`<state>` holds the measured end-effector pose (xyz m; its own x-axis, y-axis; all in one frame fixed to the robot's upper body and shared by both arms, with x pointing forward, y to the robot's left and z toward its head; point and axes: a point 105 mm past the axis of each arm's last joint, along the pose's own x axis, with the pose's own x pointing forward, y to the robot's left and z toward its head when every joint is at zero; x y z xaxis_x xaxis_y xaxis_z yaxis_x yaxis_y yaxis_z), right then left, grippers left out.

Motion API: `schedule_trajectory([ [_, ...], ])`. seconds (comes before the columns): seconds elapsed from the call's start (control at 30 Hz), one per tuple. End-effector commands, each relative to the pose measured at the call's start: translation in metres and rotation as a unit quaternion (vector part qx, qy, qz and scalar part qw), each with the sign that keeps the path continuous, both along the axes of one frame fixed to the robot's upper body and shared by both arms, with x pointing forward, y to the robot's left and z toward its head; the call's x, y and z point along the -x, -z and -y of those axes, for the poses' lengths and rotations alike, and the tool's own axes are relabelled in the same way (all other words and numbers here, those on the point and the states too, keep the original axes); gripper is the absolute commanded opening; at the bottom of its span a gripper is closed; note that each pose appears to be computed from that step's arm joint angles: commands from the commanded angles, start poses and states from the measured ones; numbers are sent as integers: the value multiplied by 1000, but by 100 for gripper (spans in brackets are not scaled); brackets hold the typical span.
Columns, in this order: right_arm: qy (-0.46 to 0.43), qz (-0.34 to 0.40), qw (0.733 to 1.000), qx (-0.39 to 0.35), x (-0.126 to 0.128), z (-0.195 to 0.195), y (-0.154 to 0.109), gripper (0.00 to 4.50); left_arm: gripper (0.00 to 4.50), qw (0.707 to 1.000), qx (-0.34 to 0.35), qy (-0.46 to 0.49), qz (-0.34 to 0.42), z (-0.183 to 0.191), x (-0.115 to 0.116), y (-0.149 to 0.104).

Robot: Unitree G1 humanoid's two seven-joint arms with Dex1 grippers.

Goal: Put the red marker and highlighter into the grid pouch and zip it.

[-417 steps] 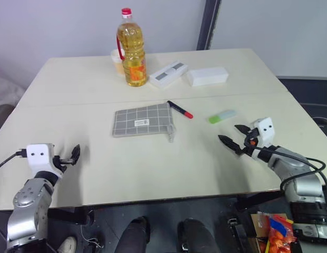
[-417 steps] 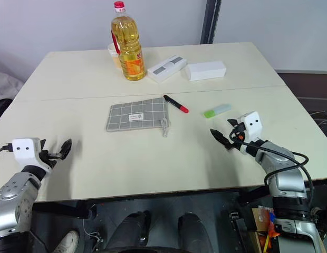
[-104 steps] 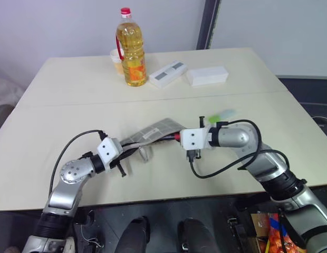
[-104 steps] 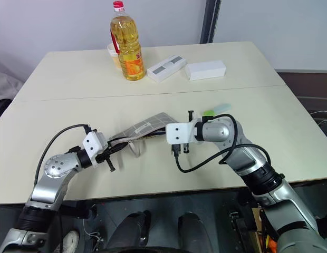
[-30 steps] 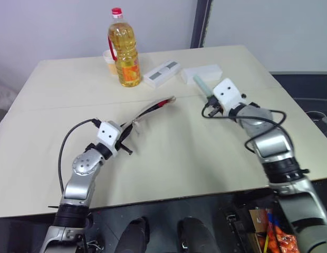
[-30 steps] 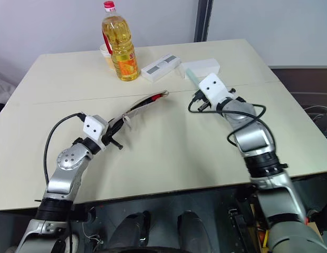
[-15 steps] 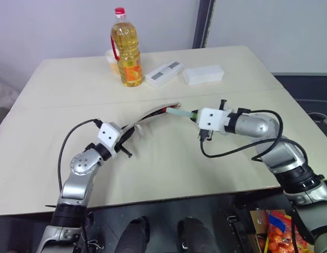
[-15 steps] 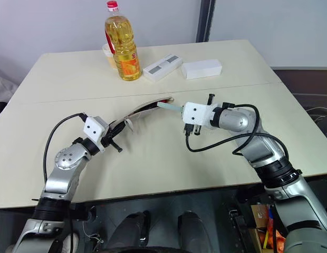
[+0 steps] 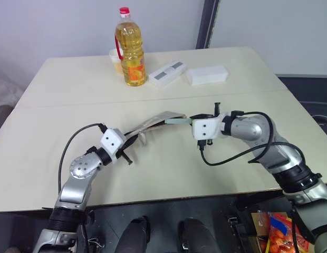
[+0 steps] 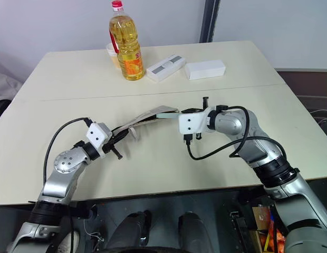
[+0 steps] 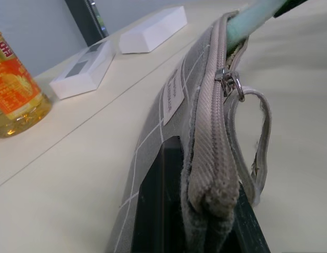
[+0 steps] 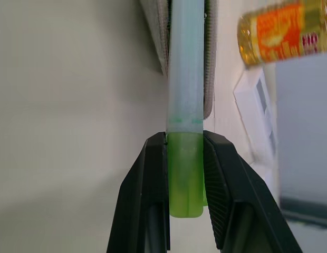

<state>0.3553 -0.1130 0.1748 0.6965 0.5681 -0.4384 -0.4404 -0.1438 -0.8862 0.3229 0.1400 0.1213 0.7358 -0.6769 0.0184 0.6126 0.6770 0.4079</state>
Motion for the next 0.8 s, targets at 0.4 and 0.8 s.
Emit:
schedule_trajectory([
  [0.4, -87, 39, 995, 39, 16, -46, 4, 38, 0, 998, -18, 60, 12, 22, 13, -13],
  [0.8, -94, 32, 995, 14, 16, -53, -2, 334, 0, 999, -4, 51, 16, 26, 14, -27],
])
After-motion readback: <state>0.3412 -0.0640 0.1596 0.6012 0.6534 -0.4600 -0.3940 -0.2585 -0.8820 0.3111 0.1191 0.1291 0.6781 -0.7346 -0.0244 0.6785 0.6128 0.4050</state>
